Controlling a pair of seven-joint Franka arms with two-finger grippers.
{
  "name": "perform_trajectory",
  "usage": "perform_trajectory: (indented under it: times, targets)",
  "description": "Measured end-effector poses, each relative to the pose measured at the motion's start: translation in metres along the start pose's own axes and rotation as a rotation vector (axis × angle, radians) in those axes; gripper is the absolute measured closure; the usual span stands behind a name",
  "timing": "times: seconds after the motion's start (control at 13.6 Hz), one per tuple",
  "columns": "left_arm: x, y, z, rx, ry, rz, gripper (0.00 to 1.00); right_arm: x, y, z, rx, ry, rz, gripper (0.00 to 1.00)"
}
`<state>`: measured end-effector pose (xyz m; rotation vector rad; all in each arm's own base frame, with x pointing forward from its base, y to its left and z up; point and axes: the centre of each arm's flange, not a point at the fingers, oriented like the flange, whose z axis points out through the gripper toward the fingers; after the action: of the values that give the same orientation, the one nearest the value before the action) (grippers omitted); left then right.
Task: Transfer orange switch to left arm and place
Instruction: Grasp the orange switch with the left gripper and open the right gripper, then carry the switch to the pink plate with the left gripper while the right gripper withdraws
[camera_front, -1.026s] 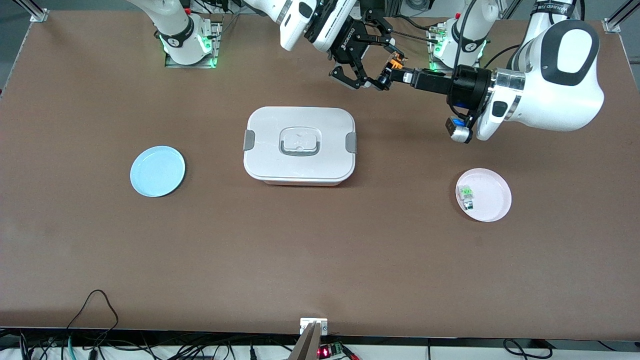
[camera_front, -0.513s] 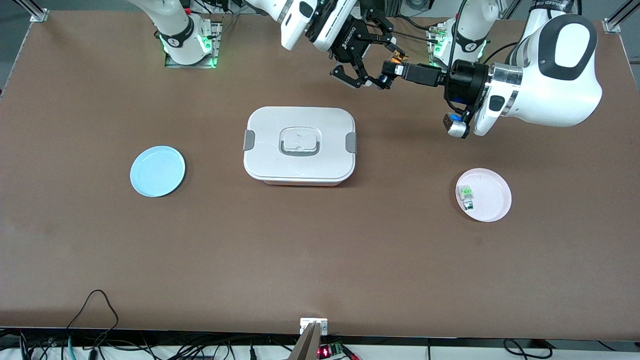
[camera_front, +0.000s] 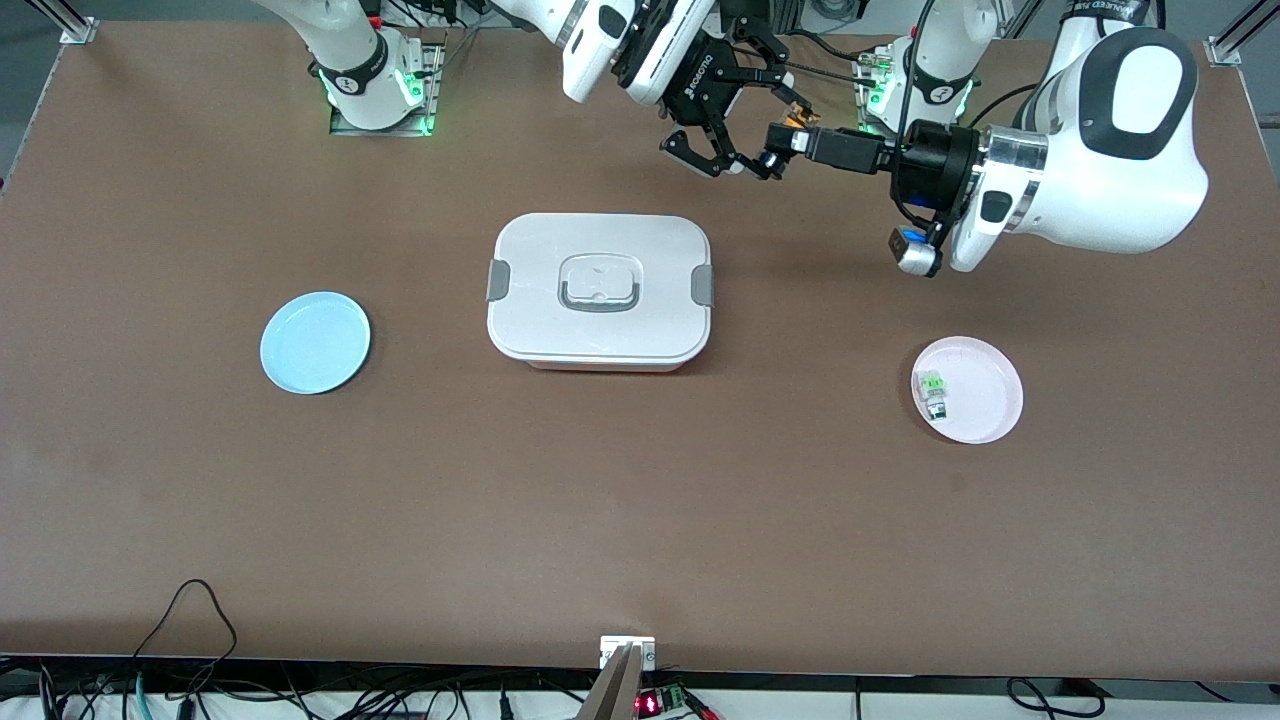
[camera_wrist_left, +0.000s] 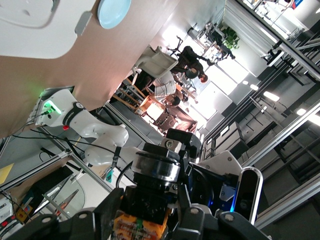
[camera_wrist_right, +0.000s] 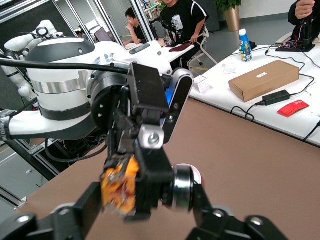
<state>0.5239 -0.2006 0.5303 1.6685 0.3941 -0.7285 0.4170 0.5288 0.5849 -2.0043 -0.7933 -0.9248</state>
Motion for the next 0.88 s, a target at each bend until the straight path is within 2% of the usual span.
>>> perform_trajectory:
  times: [0.07, 0.15, 0.29, 0.44, 0.59, 0.73, 0.88]
  targets:
    - [0.003, -0.002, -0.015, -0.001, 0.025, -0.003, 0.51, 0.000, -0.002, 0.000, 0.002, -0.001, 0.004, 0.02]
    - [0.005, -0.005, -0.029, 0.004, 0.052, -0.008, 0.51, -0.001, -0.003, 0.001, 0.004, -0.002, 0.006, 0.00]
    - [0.008, -0.011, -0.045, 0.033, 0.088, -0.015, 0.51, -0.001, -0.004, 0.001, 0.005, -0.002, 0.009, 0.00]
    - [0.014, -0.021, -0.056, 0.100, 0.137, -0.018, 0.51, -0.001, -0.002, 0.001, 0.004, -0.010, 0.028, 0.00]
    - [0.023, -0.035, -0.070, 0.168, 0.181, -0.020, 0.51, -0.006, 0.010, 0.004, 0.001, -0.073, 0.094, 0.00]
    - [0.033, -0.053, -0.081, 0.287, 0.228, -0.032, 0.51, -0.005, 0.041, 0.002, -0.038, -0.109, 0.197, 0.00]
    - [0.041, -0.073, -0.091, 0.460, 0.284, -0.038, 0.51, -0.004, 0.083, -0.005, -0.093, -0.150, 0.268, 0.00]
